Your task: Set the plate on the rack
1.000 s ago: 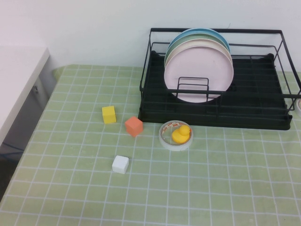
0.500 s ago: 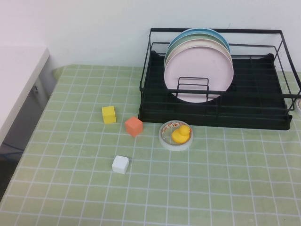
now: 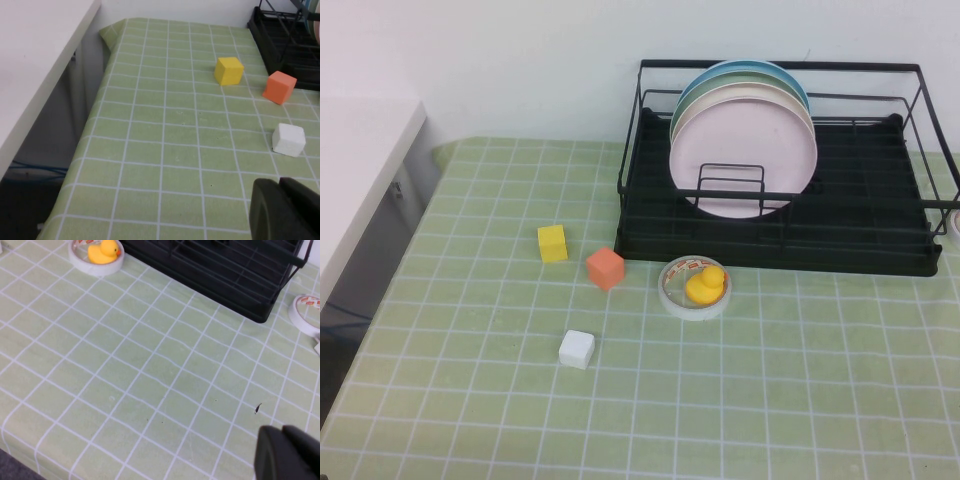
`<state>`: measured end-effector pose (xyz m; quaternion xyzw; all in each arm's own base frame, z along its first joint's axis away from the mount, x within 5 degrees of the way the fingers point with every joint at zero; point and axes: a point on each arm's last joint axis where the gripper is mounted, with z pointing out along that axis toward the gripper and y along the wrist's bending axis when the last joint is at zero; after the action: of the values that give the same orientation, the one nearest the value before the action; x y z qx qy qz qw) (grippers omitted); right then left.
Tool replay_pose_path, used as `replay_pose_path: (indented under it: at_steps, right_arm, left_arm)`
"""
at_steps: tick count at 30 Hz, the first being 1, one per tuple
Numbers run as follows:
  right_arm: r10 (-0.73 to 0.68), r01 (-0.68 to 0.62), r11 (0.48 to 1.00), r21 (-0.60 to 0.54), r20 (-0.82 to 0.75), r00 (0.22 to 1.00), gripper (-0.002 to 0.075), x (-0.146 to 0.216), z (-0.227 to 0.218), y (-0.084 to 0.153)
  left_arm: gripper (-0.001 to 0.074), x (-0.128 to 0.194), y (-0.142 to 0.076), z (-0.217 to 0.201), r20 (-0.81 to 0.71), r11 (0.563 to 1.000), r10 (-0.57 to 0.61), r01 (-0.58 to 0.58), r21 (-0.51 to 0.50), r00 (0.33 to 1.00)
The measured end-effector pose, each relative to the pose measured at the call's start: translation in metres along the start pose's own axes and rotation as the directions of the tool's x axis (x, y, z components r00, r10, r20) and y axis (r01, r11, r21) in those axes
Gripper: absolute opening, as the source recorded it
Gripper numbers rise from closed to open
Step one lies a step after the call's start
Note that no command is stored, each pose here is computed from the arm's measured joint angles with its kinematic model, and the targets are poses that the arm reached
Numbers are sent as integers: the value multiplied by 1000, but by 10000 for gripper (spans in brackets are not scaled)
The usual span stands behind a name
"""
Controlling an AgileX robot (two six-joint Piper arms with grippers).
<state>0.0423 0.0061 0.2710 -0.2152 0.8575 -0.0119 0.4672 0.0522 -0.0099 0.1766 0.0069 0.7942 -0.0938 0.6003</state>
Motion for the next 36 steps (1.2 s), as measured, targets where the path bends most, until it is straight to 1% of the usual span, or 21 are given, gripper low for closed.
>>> replay_pose_path:
  at_steps: [19,36]
  right_arm:
    - [0,0,1000,0,0,1000,0,0,0,0]
    - [0,0,1000,0,0,1000,0,0,0,0]
  left_arm:
    - [-1,0,0,0,-6,1000,-11,11,-5,1000]
    - [-1,0,0,0,-6,1000,5,-5,-4,1000]
